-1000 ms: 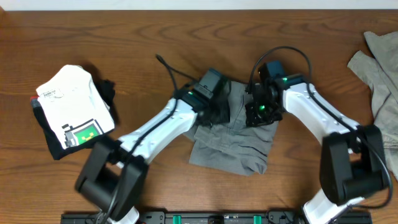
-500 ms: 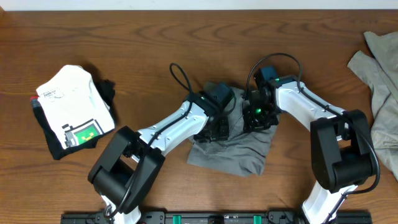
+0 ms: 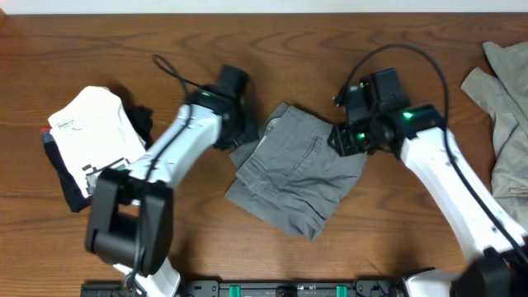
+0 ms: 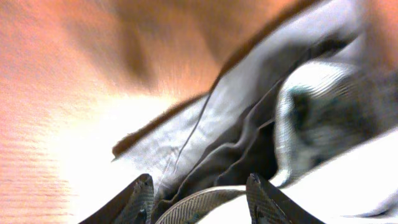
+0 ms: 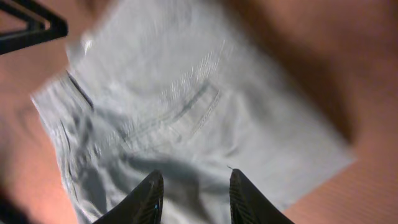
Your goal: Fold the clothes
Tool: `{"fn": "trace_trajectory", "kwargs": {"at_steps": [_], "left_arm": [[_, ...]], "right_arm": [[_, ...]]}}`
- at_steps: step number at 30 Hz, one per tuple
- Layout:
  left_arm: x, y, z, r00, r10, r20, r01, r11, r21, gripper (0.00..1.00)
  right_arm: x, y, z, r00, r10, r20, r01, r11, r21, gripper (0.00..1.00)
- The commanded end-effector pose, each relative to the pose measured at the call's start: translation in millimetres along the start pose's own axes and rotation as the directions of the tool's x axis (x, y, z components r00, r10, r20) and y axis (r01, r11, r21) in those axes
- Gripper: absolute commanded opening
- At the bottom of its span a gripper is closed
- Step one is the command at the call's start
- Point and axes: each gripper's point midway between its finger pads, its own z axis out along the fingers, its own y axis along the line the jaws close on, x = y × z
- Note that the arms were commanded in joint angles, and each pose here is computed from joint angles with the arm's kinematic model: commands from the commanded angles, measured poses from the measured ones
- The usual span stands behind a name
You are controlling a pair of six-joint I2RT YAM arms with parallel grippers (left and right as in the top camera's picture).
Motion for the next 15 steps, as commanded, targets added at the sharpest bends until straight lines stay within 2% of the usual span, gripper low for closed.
{"fn": "trace_trajectory", "kwargs": {"at_steps": [1,4,7,10,15], "left_arm": [[10,-39,-31,0.998,0.048,-0.051,-0.035,0.975,0.220,0.51],[33,-52,-39,0.991,0.034,-0.126,-0.001,0.967,0.253,0.50],[55,-63,-34,0.982,0.080,-0.170,-0.037,0.970,0.240,0.50],[84,-68,-20,0.969,0.139,-0.205,-0.098,0.975,0.198,0.50],[130,-62,3,0.949,0.166,-0.267,-0.142,0.984,0.106,0.50]], "right_arm": [[-10,-18,-5,0.999,-0.034,0.041,0.029,0.992,0.122,0.33],[-15,-24,8,0.995,-0.095,0.028,0.090,0.988,0.128,0.33],[-14,-34,31,0.994,-0.110,-0.012,0.111,0.985,0.132,0.31],[-10,-50,57,0.994,-0.091,-0.062,0.100,0.983,0.154,0.28],[0,-68,87,0.990,-0.060,-0.125,0.082,0.981,0.177,0.28]]}}
